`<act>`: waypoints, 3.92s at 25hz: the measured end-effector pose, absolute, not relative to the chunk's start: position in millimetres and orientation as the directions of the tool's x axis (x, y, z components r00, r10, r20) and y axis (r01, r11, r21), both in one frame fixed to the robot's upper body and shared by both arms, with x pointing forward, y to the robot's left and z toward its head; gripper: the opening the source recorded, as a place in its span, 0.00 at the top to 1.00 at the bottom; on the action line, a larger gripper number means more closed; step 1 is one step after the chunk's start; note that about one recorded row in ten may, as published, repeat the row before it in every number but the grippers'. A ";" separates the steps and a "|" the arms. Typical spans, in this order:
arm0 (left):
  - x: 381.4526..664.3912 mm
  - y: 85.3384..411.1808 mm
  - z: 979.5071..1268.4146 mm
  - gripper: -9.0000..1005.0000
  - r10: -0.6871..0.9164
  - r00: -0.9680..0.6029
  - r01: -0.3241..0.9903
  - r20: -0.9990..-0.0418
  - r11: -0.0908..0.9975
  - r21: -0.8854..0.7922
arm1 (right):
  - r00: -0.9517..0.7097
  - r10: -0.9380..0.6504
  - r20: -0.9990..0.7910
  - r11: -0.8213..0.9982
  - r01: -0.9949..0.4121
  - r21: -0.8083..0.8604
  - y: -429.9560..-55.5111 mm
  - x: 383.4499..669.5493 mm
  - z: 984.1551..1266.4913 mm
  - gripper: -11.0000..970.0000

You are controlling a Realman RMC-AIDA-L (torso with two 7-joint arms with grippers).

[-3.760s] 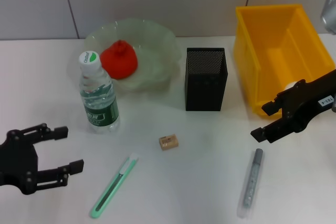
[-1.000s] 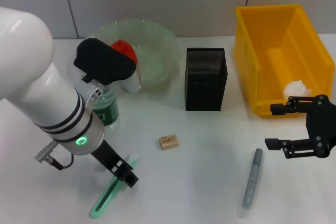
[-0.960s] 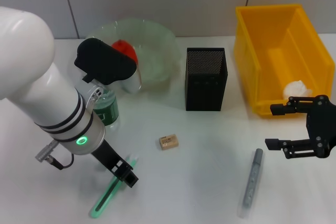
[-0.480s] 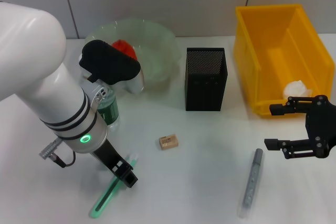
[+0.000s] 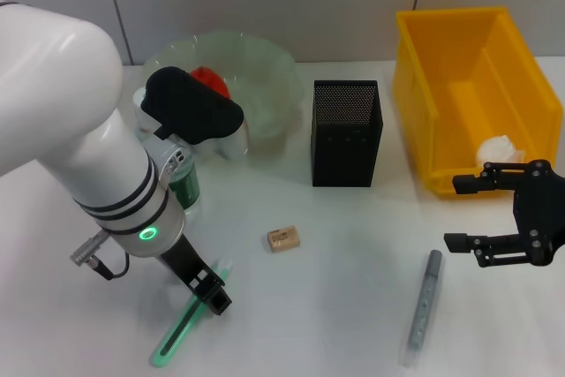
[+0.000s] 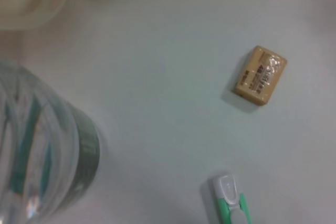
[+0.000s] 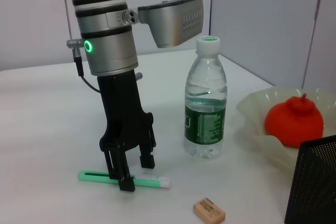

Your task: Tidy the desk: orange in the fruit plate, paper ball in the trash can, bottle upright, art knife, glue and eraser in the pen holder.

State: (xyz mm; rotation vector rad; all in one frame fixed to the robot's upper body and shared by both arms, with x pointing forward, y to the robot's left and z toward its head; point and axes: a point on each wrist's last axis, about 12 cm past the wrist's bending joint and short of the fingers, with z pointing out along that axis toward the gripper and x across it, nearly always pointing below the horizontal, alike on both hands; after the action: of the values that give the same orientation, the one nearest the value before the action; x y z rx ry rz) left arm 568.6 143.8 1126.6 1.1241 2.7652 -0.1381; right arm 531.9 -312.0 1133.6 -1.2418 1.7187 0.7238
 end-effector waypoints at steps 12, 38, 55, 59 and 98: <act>568.2 142.7 1125.7 0.41 0.687 -0.705 0.702 -0.173 0.712 -0.032 | -0.123 -0.437 -0.891 0.337 -0.941 -0.035 -312.5 532.3 1133.6 0.20; 566.6 144.4 1135.5 0.81 0.690 -0.696 0.707 -0.200 0.706 -0.025 | -0.129 -0.436 -0.890 0.348 -0.937 -0.035 -313.9 532.3 1132.4 0.20; 546.2 193.3 1213.7 0.81 0.484 -0.519 0.807 -0.704 0.549 -0.218 | -0.211 -0.354 -0.911 0.449 -0.893 0.032 -328.2 530.7 1133.0 0.20; 548.9 196.3 1220.2 0.81 0.330 -0.342 0.870 -0.880 0.465 -0.163 | -0.255 -0.319 -0.913 0.480 -0.874 0.076 -333.2 524.7 1128.5 0.20; 637.8 114.1 1143.3 0.81 0.035 -0.178 0.787 -0.983 0.604 -0.121 | -0.291 -0.291 -0.911 0.470 -0.873 0.129 -328.5 519.2 1114.9 0.20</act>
State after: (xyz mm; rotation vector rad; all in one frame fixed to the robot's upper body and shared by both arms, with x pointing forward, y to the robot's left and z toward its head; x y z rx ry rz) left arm 637.8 114.1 1143.3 0.6974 1.6259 -0.7777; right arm 519.2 -328.5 1114.9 -0.9842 1.8187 0.8129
